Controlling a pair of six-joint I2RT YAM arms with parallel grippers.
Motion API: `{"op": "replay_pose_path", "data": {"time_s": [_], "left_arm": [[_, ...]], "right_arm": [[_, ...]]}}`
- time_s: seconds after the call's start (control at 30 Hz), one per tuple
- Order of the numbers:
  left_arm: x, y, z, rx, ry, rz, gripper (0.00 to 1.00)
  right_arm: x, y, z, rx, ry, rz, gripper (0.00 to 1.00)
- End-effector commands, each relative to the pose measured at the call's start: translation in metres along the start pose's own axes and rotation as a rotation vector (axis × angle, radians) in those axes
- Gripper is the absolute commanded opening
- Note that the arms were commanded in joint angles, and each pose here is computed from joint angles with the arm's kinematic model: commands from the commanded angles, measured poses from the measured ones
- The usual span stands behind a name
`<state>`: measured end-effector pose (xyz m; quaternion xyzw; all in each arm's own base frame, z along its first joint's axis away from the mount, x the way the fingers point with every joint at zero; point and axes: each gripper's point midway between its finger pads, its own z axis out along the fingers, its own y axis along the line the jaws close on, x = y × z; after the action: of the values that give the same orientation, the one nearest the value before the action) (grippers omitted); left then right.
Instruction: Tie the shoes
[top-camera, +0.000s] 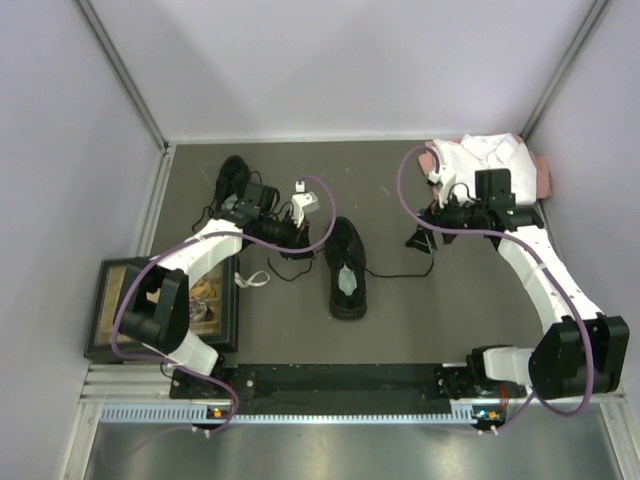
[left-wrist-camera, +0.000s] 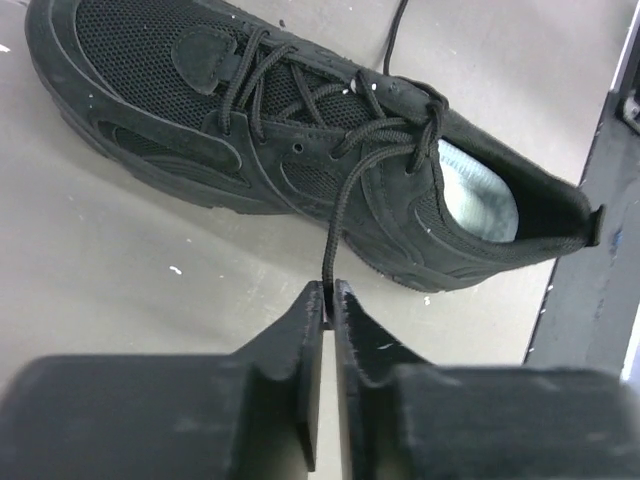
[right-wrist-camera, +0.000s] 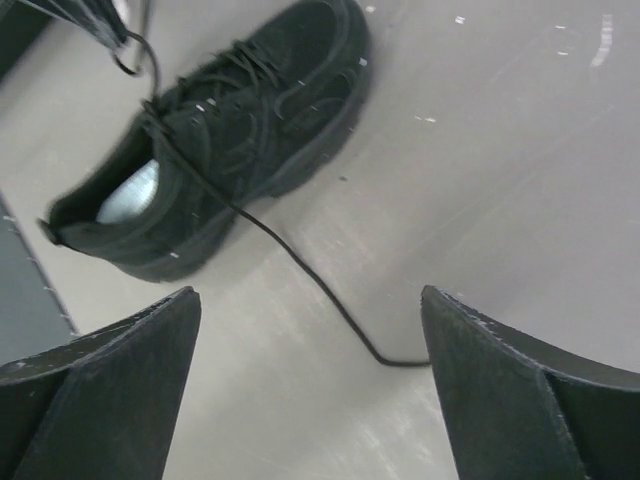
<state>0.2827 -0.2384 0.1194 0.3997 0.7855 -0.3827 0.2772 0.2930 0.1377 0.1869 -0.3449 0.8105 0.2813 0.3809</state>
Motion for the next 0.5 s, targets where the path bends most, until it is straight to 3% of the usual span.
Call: {"op": "replay_pose_path", "data": {"time_s": [0.0,0.23,0.33,0.47], "left_arm": [[-0.024,-0.007,0.003,0.044,-0.074,0.056,0.03],[-0.049,-0.015,-0.001,0.044,-0.196,0.107,0.00],[-0.053,-0.019,0.001,0.063,-0.213,0.120,0.00],[-0.064,-0.026,0.001,0.087,-0.275,0.124,0.00]], "right_arm": [[-0.026,0.004,0.006,-0.078,-0.092,0.039,0.87],[-0.045,0.024,0.032,-0.144,-0.118,0.079,0.62],[-0.035,0.020,0.043,-0.127,-0.073,0.080,0.48],[-0.007,0.011,0.051,-0.091,0.035,0.131,0.40]]}}
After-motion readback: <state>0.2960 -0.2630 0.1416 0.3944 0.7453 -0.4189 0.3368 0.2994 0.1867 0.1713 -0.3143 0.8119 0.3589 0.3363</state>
